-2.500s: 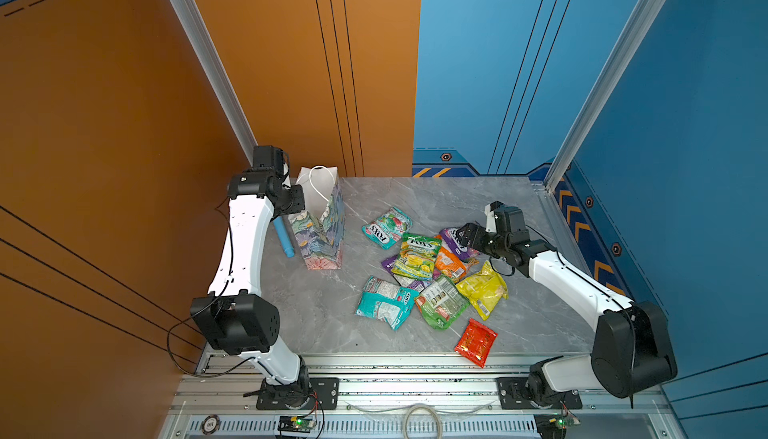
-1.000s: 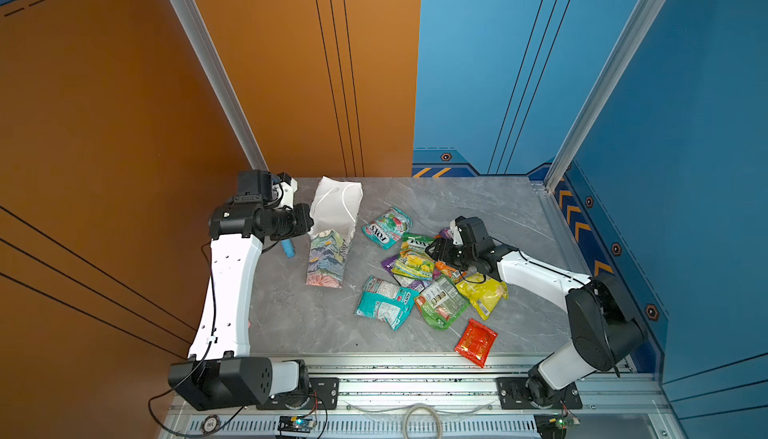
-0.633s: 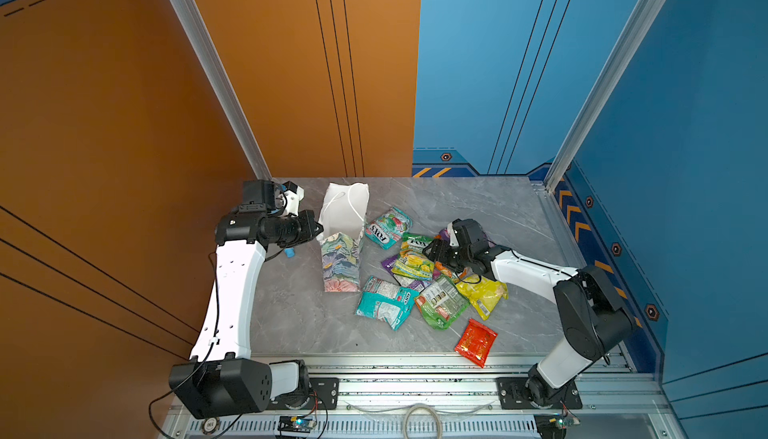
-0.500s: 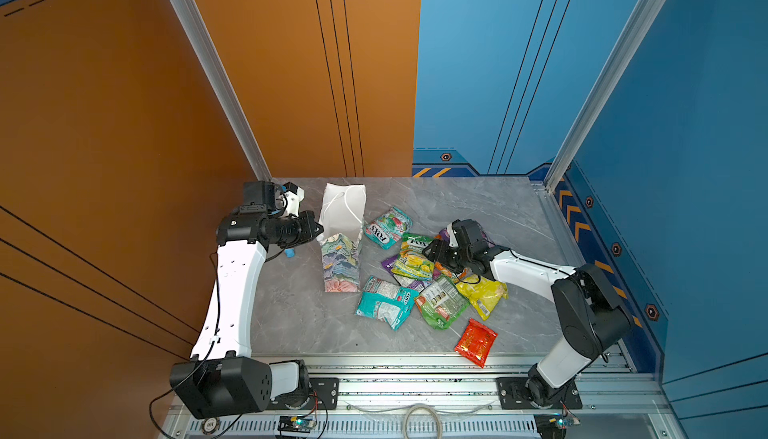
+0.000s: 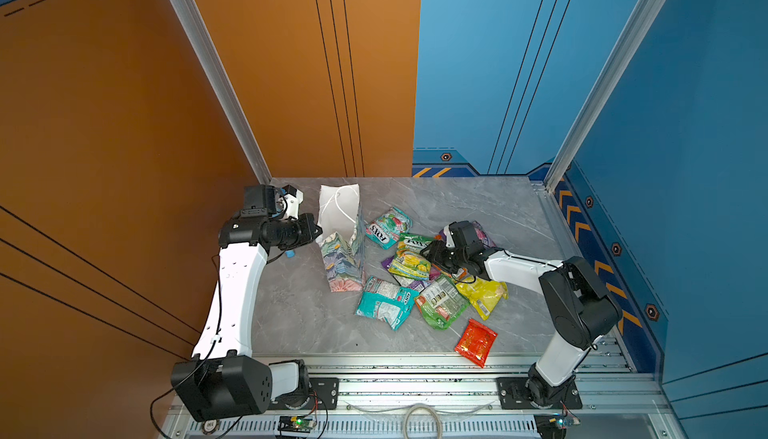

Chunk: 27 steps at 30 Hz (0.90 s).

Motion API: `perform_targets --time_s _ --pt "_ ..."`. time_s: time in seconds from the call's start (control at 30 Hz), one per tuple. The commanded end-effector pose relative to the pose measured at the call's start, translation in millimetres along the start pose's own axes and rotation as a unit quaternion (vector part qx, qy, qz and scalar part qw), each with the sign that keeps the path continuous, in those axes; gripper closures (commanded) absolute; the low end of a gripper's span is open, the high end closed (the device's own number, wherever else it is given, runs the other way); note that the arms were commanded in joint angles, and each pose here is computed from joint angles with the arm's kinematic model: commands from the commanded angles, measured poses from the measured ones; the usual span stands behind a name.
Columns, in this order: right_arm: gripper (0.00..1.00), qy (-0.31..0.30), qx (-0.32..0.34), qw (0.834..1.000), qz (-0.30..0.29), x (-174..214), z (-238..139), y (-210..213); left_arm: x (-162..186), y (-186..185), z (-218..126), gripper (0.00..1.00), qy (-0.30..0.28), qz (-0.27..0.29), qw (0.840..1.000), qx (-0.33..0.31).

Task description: Place the snacks into the paper bag

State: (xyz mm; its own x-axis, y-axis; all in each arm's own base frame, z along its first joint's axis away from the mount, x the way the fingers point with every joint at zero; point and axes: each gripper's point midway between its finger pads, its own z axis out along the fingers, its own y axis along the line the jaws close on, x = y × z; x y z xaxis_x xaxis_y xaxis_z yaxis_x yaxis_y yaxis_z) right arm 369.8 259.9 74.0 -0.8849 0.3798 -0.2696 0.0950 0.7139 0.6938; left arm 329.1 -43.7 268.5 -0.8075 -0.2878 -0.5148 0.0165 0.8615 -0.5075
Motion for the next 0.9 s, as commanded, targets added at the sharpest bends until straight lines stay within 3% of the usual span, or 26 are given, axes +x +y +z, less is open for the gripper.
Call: perform_targets --time_s 0.0,0.1,0.17,0.27,0.57,0.87 --pt "0.54 0.002 -0.014 1.000 0.005 2.3 2.2 4.1 -0.4 5.6 -2.8 1.00 -0.012 0.002 1.000 -0.013" --pt "0.62 0.001 -0.017 1.000 0.006 0.4 0.8 6.8 -1.4 5.8 -2.9 1.00 -0.017 0.002 1.000 -0.014" --pt "0.62 0.003 -0.015 1.000 0.007 0.9 -0.5 6.7 -2.2 5.5 -2.5 1.00 -0.019 0.002 1.000 -0.013" --pt "0.58 0.002 0.002 1.000 0.007 2.4 -5.1 1.2 -2.3 5.1 -2.6 1.00 -0.019 0.002 1.000 -0.012" --pt "0.35 0.002 0.006 1.000 0.018 11.4 -2.4 -6.4 -2.8 6.3 -1.5 1.00 -0.018 0.001 1.000 -0.014" --pt "0.47 0.007 -0.038 0.999 0.031 8.1 16.6 10.3 -3.4 10.5 0.1 1.00 -0.018 -0.001 1.000 -0.023"
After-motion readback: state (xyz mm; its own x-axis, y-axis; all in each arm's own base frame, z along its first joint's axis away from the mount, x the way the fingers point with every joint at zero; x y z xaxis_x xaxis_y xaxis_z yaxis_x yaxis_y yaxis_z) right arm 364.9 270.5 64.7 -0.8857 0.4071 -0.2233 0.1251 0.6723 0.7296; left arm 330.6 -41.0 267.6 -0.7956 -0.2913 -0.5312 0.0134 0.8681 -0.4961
